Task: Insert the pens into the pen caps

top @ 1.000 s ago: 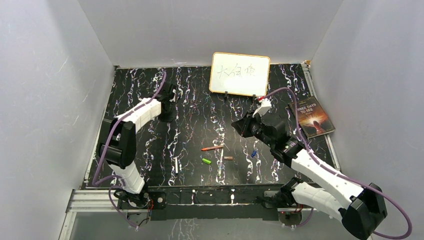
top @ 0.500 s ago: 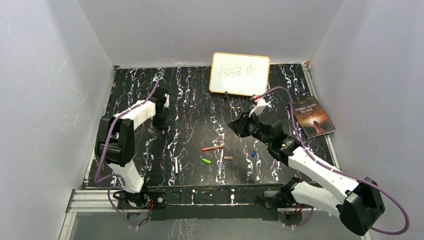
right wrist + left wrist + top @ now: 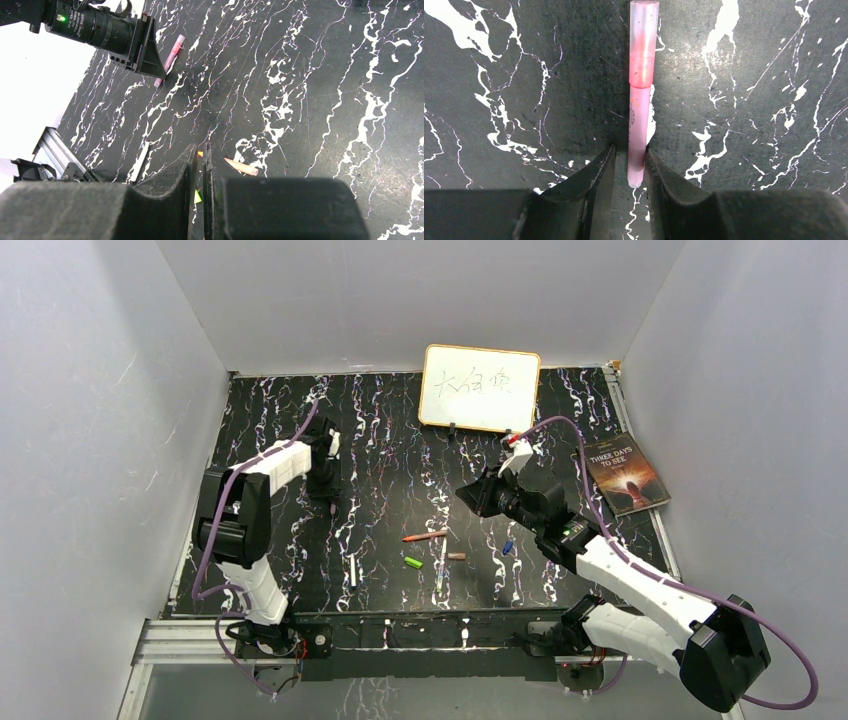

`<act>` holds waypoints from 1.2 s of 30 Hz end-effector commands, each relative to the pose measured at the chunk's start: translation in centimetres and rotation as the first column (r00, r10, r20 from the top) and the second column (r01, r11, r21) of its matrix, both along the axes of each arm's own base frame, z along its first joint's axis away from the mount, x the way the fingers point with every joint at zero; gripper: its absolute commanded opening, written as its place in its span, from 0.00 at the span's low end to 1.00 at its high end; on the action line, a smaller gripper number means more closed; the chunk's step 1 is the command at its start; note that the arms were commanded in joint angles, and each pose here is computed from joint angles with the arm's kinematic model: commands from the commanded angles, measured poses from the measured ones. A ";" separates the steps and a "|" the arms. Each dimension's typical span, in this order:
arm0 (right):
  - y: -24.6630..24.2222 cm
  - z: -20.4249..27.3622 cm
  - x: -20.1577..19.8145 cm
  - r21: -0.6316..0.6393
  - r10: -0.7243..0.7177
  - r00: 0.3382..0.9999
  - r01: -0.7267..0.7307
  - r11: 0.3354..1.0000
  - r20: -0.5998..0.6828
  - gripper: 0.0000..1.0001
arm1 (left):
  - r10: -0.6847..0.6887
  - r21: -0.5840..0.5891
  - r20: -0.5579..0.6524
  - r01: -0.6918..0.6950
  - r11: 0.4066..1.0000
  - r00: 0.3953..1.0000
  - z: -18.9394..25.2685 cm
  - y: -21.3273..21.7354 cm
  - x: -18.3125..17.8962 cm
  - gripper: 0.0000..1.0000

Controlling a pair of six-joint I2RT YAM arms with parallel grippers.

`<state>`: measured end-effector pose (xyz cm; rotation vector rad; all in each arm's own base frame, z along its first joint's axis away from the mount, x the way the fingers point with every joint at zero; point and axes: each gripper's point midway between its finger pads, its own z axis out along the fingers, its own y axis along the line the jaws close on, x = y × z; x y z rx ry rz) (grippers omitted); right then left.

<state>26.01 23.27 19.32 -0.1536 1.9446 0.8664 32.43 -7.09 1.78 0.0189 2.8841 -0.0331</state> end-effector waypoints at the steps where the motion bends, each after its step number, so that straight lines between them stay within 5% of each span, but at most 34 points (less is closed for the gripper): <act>1: 0.2 2.6 0.3 0.047 0.003 0.997 -0.006 0.999 0.078 0.08 | 0.002 0.017 -0.019 -0.001 1.000 1.000 0.6 0.4 -0.6 0.27; 10: 0.3 2.0 0.2 0.019 0.024 0.997 -0.025 1.000 0.066 0.12 | -0.010 -0.125 0.221 0.038 0.991 0.975 9.3 -2.1 1.7 0.29; 16: 2.7 -1.4 -0.2 -0.047 0.161 0.986 -0.163 0.986 -0.034 0.39 | -0.003 -0.329 0.306 0.109 0.938 0.952 14.5 -6.1 0.8 0.27; 20: 3.6 -4.1 -0.2 -0.186 0.181 0.977 -0.200 0.962 -0.117 0.40 | -0.058 -0.433 0.346 0.214 0.876 0.937 15.0 -10.5 -0.6 0.26; 28: 7.1 -7.8 -2.7 -0.529 0.454 0.886 -0.431 0.731 -0.095 0.54 | 0.084 -0.609 0.444 0.233 0.758 0.892 16.1 -14.3 -2.6 0.28; 36: 6.7 -11.7 -1.0 -0.666 0.507 0.851 -0.457 0.589 -0.135 0.64 | 0.064 -0.476 0.590 0.282 0.833 0.805 20.6 -11.6 -2.3 0.33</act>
